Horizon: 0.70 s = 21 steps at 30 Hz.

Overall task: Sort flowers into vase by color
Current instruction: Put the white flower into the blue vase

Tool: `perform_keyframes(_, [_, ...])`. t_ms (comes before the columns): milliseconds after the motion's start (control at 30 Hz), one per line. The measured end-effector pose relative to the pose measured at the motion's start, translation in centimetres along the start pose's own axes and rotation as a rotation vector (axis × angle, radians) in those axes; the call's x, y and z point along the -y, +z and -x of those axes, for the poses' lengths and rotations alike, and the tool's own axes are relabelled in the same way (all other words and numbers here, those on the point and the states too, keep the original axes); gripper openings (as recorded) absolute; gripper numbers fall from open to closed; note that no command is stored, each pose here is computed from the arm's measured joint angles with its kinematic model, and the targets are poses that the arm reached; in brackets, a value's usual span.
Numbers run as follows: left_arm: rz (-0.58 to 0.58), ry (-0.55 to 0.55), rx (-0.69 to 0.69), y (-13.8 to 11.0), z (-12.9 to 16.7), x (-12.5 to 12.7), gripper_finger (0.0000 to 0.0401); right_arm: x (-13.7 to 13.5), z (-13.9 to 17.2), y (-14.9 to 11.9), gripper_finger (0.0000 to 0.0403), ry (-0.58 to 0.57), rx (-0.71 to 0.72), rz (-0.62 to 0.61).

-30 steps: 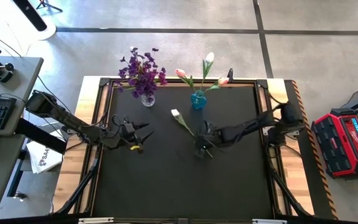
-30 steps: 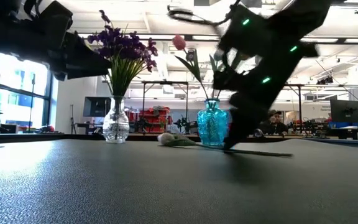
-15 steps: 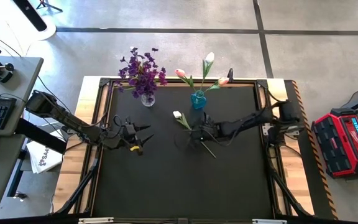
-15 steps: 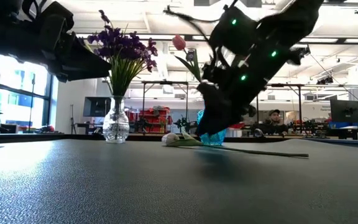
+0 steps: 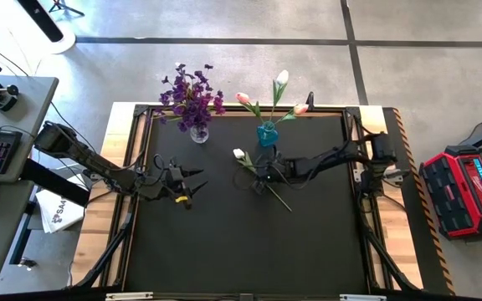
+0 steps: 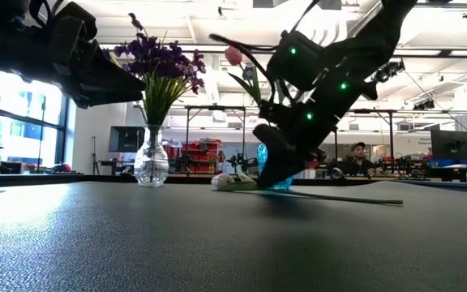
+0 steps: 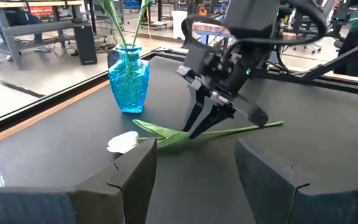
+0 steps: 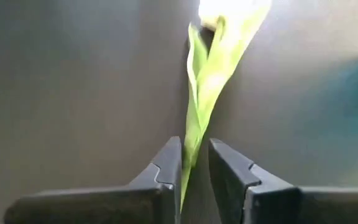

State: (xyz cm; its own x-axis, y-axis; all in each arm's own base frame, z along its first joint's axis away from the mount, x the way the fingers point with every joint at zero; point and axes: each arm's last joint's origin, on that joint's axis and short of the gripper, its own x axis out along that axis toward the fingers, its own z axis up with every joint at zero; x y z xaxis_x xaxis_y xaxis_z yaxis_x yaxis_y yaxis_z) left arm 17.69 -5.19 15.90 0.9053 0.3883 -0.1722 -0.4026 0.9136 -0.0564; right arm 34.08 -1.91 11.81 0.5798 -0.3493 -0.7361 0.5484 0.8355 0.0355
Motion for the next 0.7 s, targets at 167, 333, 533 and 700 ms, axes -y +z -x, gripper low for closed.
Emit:
perform_keyframes(167, [0.002,0.000,0.000,0.00,0.00,0.00,0.0202,-0.21,-0.47,-0.48,0.0058,0.048,-0.040,0.016])
perform_keyframes(333, [0.012,0.000,0.001,0.02,0.00,0.00,0.0202,-0.30,-0.39,-0.41,0.0111,0.077,-0.047,0.013])
perform_keyframes(533, [0.044,0.000,0.001,0.01,0.00,0.00,0.0202,-0.37,-0.39,-0.28,0.0179,0.084,-0.035,0.004])
perform_keyframes(700, [0.053,-0.021,-0.007,-0.03,0.00,0.06,0.0202,-0.85,-0.33,-0.36,0.0185,0.093,-0.015,0.029])
